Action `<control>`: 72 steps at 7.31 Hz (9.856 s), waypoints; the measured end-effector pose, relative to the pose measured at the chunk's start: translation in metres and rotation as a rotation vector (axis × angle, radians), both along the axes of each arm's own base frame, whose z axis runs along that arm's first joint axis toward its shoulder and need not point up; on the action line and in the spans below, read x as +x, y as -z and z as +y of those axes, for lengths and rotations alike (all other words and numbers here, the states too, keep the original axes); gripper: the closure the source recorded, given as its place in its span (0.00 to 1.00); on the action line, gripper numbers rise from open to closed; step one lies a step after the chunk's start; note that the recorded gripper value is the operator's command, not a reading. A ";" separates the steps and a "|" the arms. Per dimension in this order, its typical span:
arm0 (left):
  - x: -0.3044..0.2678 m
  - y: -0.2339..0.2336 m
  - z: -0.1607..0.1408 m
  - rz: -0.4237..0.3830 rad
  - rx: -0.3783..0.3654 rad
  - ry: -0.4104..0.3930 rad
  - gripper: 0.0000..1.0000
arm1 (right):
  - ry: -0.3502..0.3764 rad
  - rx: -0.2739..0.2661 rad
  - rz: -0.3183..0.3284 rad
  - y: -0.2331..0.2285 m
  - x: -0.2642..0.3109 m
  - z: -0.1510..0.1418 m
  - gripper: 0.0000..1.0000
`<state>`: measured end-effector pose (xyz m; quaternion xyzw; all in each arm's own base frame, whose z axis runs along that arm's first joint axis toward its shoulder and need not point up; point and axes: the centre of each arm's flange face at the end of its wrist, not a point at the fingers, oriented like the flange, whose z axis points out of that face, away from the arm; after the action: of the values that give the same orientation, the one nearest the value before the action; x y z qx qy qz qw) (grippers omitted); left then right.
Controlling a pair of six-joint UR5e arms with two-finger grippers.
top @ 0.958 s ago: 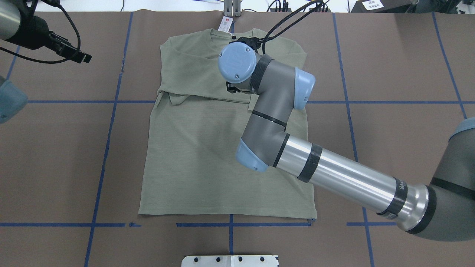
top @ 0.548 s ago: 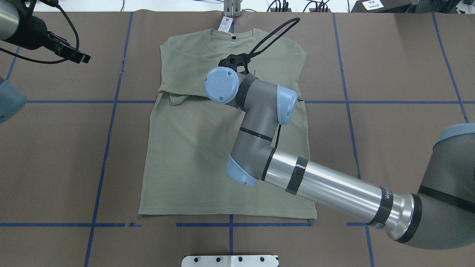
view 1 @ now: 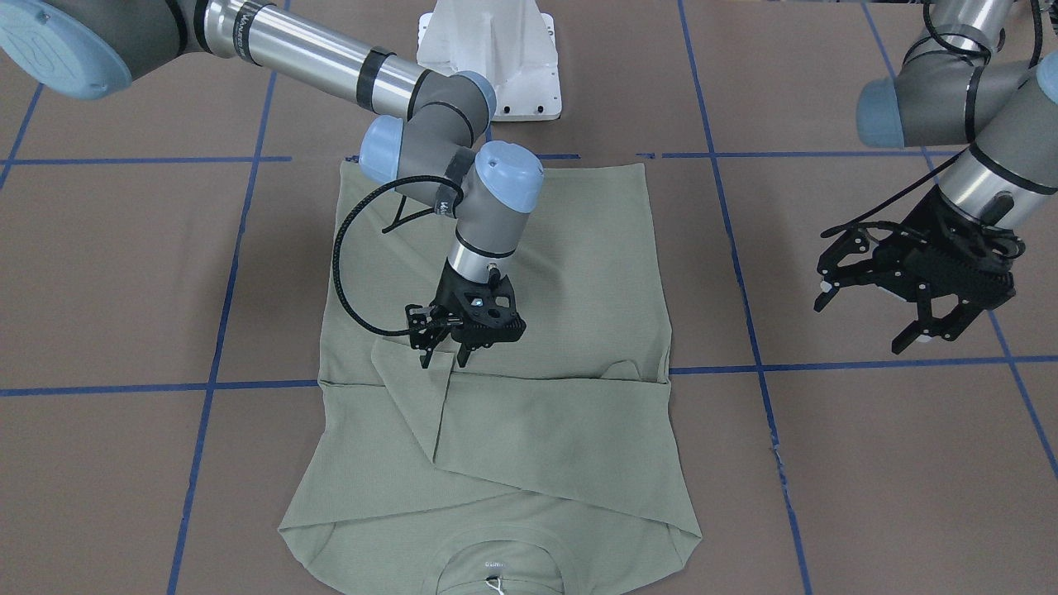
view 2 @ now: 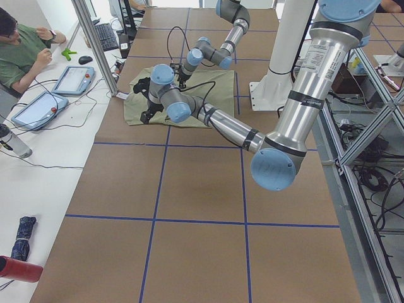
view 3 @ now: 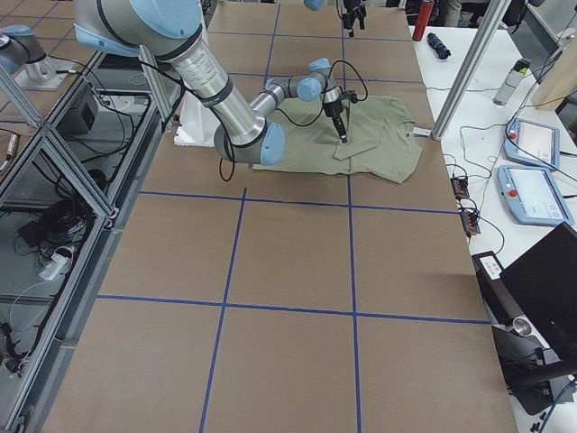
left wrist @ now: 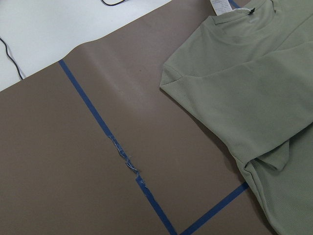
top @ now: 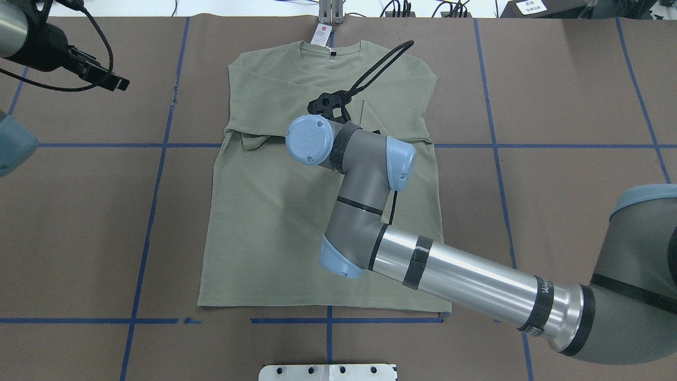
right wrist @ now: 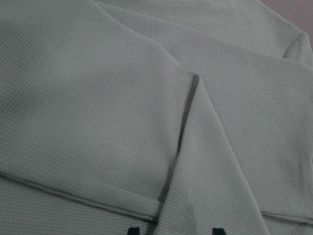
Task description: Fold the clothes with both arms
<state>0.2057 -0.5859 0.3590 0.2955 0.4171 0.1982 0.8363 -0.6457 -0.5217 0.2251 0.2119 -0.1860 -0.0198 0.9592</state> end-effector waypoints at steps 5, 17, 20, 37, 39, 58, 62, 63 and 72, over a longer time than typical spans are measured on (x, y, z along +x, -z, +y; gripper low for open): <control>0.000 0.000 0.000 0.000 -0.001 0.001 0.00 | -0.004 0.005 0.000 0.005 0.004 -0.007 1.00; 0.003 0.019 0.008 0.061 -0.074 0.052 0.00 | 0.011 0.011 -0.213 -0.057 0.153 -0.093 0.00; 0.036 0.056 0.064 0.189 -0.236 0.130 0.00 | -0.070 -0.114 -0.517 -0.053 0.228 -0.012 0.00; 0.249 -0.036 0.368 0.374 -0.808 0.463 0.23 | -0.472 -0.364 -0.913 -0.112 0.274 0.278 0.02; 0.255 -0.041 0.370 0.364 -0.808 0.462 0.23 | -0.474 -0.362 -0.912 -0.113 0.273 0.278 0.02; 0.234 0.042 0.378 0.523 -0.848 0.379 1.00 | -0.505 -0.298 -0.721 -0.156 0.161 0.351 0.18; 0.234 0.041 0.378 0.523 -0.850 0.378 1.00 | -0.507 -0.292 -0.701 -0.156 0.157 0.352 1.00; 0.234 0.041 0.378 0.523 -0.850 0.378 1.00 | -0.507 -0.293 -0.705 -0.154 0.157 0.351 1.00; 0.109 0.160 0.404 0.531 -0.923 0.200 1.00 | -0.442 -0.435 -0.664 0.011 0.324 0.355 1.00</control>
<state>0.3148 -0.1824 0.1986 -0.0243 0.6276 -0.1678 0.7599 -0.3216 -0.1670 0.2143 0.0350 -0.4338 0.2938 0.8511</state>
